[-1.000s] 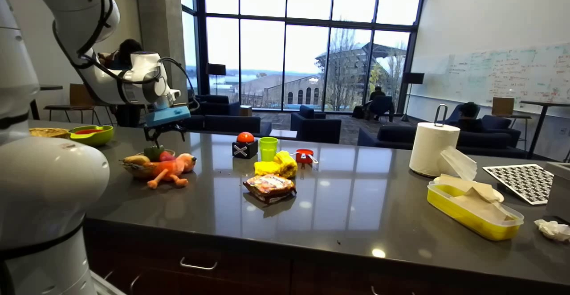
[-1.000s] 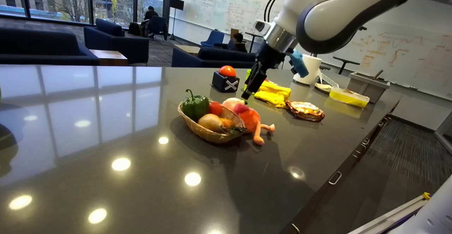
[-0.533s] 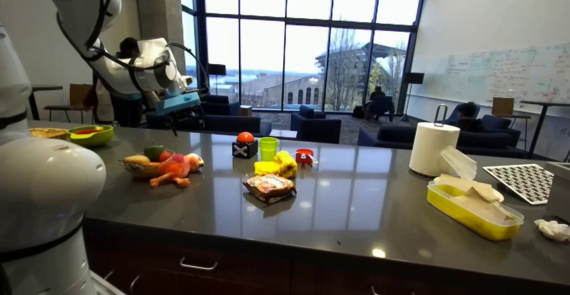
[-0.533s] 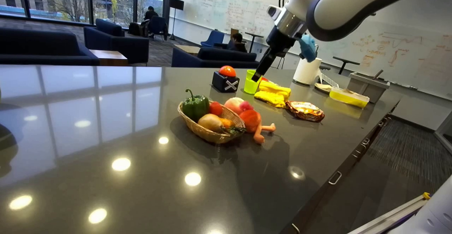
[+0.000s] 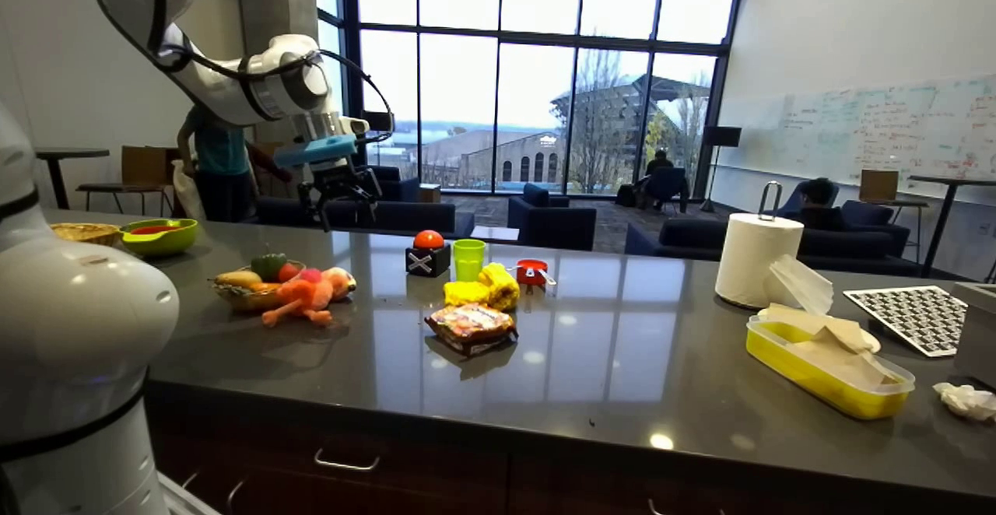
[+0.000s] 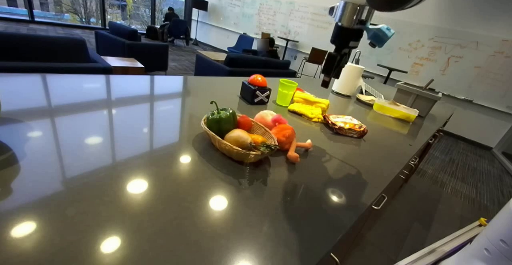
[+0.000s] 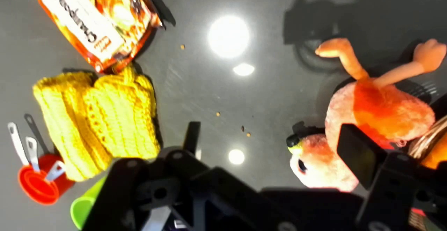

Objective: Move the orange plush toy to the left.

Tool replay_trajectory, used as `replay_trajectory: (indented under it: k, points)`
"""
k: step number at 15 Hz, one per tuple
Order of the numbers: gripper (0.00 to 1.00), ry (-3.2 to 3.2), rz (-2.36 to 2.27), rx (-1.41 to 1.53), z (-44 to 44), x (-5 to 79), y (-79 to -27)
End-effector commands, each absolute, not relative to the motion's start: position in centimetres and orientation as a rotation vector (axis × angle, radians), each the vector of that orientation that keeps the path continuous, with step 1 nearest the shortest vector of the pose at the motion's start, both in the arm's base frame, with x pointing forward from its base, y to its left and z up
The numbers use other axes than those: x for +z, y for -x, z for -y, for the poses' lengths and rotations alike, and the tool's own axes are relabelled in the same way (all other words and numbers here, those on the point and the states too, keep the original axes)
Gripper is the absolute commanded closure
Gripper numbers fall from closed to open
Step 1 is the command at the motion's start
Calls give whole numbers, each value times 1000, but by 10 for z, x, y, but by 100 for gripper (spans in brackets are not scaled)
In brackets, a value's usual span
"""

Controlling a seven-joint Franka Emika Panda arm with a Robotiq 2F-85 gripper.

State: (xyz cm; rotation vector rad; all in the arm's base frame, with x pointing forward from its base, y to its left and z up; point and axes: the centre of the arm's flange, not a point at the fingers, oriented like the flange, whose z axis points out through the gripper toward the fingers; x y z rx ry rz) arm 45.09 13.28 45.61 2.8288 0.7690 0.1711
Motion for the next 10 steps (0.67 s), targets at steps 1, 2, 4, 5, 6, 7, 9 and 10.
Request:
replay_trajectory:
  k: [1,2,4,5,6,7,9,10]
  points:
    - [0,-2845,-631,-35,-113,488,-442]
    - [0,-2849,-593,-99,-105,496,-440]
    - [0,-2861,-505,-174,-91,508,-440]
    - [0,-2870,-436,-210,-80,515,-442]
    - [0,-2890,-392,-252,-69,522,-444]
    - [0,-2860,-488,-198,-84,503,-438]
    - [0,-2873,-435,-228,-70,513,-439]
    - [0,-2876,-425,-232,-67,514,-440]
